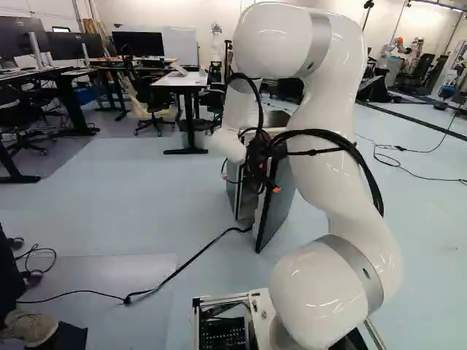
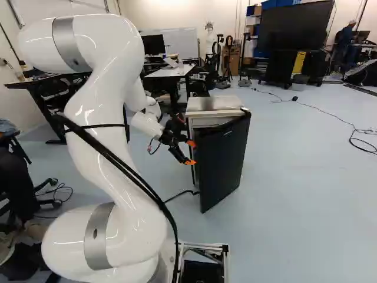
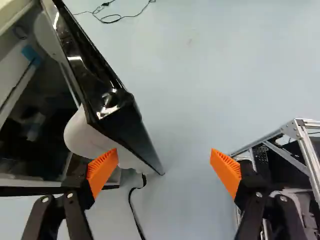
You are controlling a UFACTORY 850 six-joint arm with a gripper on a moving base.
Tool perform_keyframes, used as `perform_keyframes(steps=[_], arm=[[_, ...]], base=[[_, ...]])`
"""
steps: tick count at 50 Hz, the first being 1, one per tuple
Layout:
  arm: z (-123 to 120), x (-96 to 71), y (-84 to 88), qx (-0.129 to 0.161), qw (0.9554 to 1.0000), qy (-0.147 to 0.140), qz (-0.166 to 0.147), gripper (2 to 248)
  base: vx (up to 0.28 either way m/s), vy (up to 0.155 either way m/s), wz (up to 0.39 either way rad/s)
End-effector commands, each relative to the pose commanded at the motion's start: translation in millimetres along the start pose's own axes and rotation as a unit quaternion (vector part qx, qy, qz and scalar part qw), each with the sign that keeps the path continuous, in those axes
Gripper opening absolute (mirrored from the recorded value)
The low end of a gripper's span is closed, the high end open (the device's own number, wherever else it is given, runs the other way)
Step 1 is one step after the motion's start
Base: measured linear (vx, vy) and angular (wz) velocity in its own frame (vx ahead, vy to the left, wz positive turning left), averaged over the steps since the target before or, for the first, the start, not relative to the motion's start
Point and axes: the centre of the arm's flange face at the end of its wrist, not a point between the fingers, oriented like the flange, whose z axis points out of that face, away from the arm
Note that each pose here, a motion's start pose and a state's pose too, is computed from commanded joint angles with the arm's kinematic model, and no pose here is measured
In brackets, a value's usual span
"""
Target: Open the fridge door
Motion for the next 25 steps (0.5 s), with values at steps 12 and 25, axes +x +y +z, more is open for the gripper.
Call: perform_keyframes(steps=[12, 25], arm=[[1.0, 0.3, 7.1, -0.010, 0.9999, -0.001, 0.003, 247], [1.2, 4.6, 9.6, -0.022, 0.9995, 0.021, 0.004, 247]], base=[[0.000, 0.000, 0.000], [0.000, 0.000, 0.000]])
